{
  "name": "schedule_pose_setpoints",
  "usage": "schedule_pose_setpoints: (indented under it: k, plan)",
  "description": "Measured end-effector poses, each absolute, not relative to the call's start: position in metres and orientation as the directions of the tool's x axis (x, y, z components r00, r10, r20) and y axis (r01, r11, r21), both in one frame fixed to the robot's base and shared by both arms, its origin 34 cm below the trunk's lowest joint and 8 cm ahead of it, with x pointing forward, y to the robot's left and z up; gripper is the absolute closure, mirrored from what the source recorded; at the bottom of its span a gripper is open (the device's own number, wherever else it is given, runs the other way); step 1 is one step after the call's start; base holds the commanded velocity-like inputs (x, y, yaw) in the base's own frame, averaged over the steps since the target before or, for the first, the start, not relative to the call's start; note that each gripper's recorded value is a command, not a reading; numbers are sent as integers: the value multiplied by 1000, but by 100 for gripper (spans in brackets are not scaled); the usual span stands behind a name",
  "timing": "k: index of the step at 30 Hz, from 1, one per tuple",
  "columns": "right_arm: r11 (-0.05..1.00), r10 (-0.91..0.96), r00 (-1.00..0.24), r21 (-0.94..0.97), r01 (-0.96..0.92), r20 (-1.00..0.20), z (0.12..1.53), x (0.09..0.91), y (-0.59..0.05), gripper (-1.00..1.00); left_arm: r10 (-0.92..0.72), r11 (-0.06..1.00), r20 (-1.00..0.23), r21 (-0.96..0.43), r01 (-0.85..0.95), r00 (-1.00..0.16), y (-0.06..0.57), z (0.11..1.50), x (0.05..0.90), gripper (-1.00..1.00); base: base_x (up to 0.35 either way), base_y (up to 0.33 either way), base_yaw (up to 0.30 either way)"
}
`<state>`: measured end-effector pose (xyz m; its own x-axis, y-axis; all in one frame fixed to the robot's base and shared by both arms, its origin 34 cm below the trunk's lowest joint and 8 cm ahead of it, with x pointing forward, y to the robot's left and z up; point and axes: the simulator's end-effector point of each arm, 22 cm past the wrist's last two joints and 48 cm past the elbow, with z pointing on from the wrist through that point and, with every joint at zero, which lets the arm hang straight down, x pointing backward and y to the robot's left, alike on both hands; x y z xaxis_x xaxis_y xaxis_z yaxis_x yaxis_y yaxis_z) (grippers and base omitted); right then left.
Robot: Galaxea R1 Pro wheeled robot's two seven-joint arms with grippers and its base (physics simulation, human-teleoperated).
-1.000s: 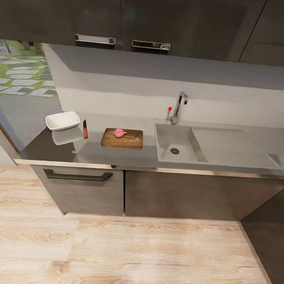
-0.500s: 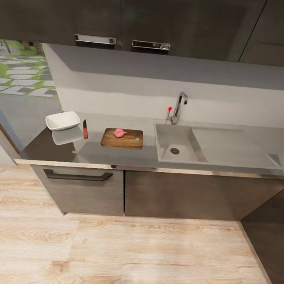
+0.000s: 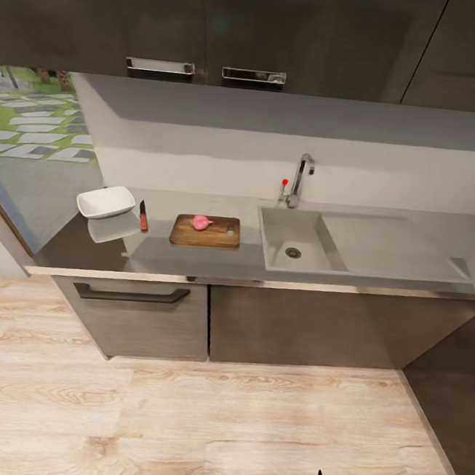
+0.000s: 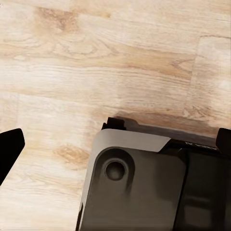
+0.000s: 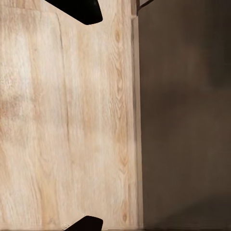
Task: In the kitchen, take the Vidalia onion out of the sink, dice it on the chopping board with the paring knife, put the diced onion into the bowl on the countertop, then place both the paring knife and the chopping board into the sink.
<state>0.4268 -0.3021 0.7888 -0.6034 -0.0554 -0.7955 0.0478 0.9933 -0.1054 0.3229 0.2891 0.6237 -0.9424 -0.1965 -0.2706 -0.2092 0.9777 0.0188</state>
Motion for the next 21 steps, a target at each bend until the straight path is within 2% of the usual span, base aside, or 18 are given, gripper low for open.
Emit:
schedule_pose_setpoints:
  k: [5, 14, 16, 21]
  plan:
    - [987, -52, -596, -133, 92, -801, 821, 472, -318, -100, -196, 978, -266, 21, -209, -944, 289, 623, 320, -100, 0, 122, 0]
    - [976, -26, -532, -136, 168, -847, 910, 593, -335, -100, -196, 978, -264, 20, -209, -944, 289, 623, 320, -100, 0, 16, 0]
    - [976, -47, -528, -151, 156, -848, 940, 645, -322, -100, -195, 978, -264, 20, -208, -945, 289, 623, 319, -100, 0, 0, 0]
    - [970, -78, -488, -180, 166, -870, 1003, 713, -301, -100, -196, 978, -263, 20, -208, -945, 289, 623, 319, -100, 0, 0, 0]
